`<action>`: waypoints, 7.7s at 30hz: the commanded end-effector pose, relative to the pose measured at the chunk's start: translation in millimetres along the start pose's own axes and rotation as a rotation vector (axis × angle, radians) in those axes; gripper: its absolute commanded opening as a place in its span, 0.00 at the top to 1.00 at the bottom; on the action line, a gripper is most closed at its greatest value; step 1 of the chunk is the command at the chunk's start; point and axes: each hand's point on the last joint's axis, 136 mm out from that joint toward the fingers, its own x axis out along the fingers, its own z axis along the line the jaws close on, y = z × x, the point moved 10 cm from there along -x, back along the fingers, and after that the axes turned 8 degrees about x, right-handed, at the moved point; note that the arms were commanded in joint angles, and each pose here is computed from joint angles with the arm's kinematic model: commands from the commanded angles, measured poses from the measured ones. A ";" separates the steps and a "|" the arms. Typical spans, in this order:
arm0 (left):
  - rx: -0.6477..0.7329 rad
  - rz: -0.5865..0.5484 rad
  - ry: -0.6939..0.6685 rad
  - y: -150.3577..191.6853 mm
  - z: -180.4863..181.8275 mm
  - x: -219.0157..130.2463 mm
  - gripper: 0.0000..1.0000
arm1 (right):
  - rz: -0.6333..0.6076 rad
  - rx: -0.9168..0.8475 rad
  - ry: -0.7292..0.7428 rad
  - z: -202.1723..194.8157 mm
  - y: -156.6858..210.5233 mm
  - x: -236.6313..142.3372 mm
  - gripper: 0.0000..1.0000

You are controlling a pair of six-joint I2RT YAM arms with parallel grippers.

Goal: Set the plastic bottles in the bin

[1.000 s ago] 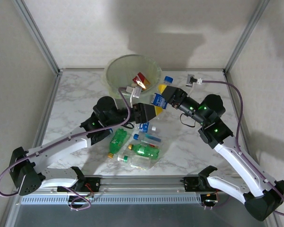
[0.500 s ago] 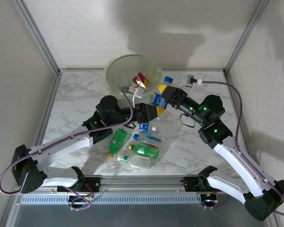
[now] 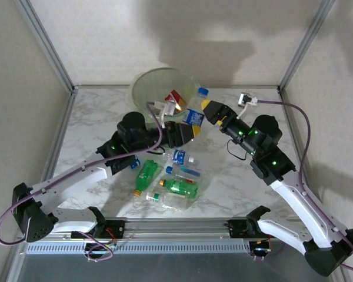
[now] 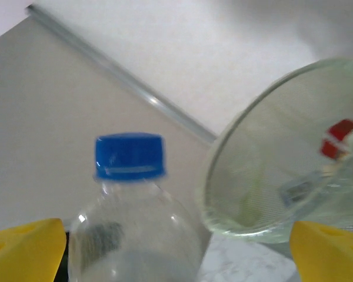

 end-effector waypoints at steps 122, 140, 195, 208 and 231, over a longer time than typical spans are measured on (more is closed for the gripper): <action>-0.312 0.294 -1.100 157.1 197.1 -131.3 0.10 | 0.193 0.045 0.601 -127.4 57.5 -6.0 0.05; -0.172 0.253 -1.275 128.1 215.0 -114.3 0.08 | 0.191 0.049 0.602 -130.1 59.6 -10.1 0.04; -0.136 -0.035 -1.399 37.3 136.9 -174.0 0.35 | 0.169 0.017 0.589 -118.5 50.7 -5.8 0.05; -0.083 -0.349 -1.019 -108.1 53.7 -137.1 0.37 | 0.162 0.030 0.576 -119.7 52.5 -10.2 0.05; -0.261 -0.247 -0.746 -123.2 121.2 23.6 0.38 | 0.144 0.051 0.571 -123.3 55.8 -19.8 0.06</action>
